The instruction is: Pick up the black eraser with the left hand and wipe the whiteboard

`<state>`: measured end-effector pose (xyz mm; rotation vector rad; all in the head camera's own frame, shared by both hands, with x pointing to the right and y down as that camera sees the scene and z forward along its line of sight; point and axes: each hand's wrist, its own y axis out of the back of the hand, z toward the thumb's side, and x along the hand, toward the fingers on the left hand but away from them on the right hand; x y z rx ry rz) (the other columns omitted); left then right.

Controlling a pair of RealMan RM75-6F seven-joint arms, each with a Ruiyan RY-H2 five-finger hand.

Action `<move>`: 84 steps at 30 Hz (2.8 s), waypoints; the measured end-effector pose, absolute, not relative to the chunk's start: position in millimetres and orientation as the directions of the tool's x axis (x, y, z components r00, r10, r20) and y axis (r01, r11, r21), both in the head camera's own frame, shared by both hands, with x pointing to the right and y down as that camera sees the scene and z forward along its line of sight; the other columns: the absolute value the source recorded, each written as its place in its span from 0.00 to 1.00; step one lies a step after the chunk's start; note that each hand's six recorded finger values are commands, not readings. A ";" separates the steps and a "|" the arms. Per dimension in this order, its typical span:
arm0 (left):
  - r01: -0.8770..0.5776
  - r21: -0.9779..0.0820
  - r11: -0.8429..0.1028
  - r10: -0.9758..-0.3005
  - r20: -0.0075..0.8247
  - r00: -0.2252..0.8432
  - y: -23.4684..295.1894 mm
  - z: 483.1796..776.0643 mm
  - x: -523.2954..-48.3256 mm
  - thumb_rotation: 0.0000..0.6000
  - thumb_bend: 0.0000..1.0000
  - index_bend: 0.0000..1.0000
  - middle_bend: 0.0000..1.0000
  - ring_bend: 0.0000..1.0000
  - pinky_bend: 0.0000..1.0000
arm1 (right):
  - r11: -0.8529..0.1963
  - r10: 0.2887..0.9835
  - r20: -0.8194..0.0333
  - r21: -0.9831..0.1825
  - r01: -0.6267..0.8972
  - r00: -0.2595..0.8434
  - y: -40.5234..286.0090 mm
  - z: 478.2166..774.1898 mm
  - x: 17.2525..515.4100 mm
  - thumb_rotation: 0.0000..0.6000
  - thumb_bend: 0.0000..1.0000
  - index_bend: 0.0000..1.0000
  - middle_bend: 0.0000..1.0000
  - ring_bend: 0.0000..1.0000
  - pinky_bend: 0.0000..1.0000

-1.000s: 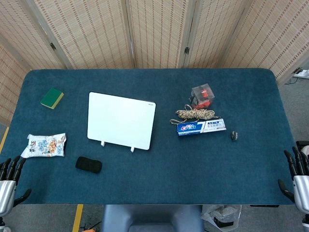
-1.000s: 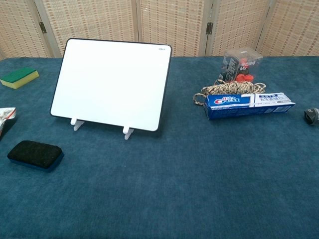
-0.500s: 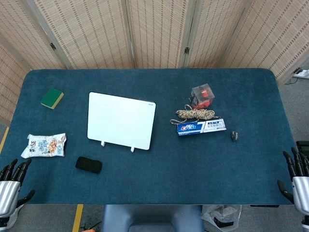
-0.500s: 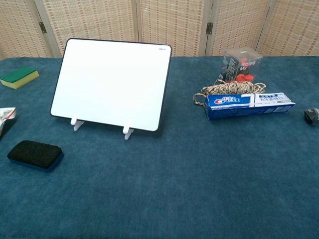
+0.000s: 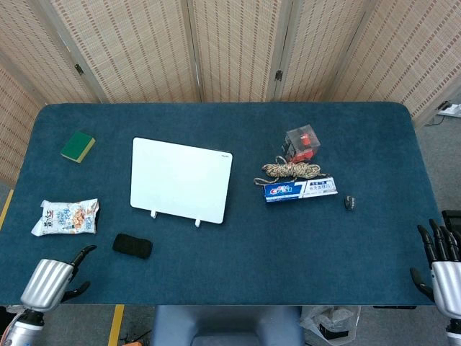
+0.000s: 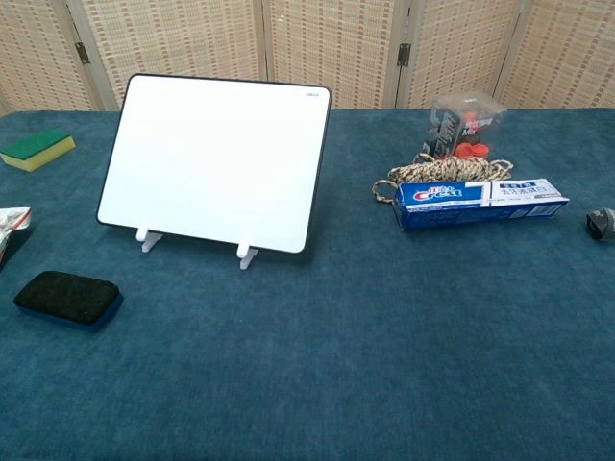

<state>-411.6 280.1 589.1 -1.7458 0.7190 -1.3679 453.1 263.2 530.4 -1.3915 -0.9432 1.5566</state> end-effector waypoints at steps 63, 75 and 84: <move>-0.024 -0.661 -0.750 -0.632 0.705 0.323 207.1 700.8 -351.4 1.00 0.25 0.52 1.00 1.00 1.00 | -0.383 0.924 -0.380 -0.917 -0.107 -0.049 262.8 532.8 452.9 1.00 0.33 0.00 0.00 0.05 0.07; -0.088 -0.785 -0.614 -0.764 0.562 0.318 195.1 660.3 -348.4 1.00 0.25 0.60 1.00 1.00 1.00 | -0.381 0.925 -0.378 -0.918 -0.109 -0.047 263.3 532.4 451.9 1.00 0.33 0.00 0.00 0.05 0.07; -0.151 -0.956 -0.251 -0.941 0.205 0.268 175.9 623.9 -320.7 1.00 0.25 0.58 1.00 1.00 1.00 | -0.380 0.925 -0.377 -0.920 -0.099 -0.048 263.5 531.0 453.3 1.00 0.34 0.00 0.00 0.05 0.07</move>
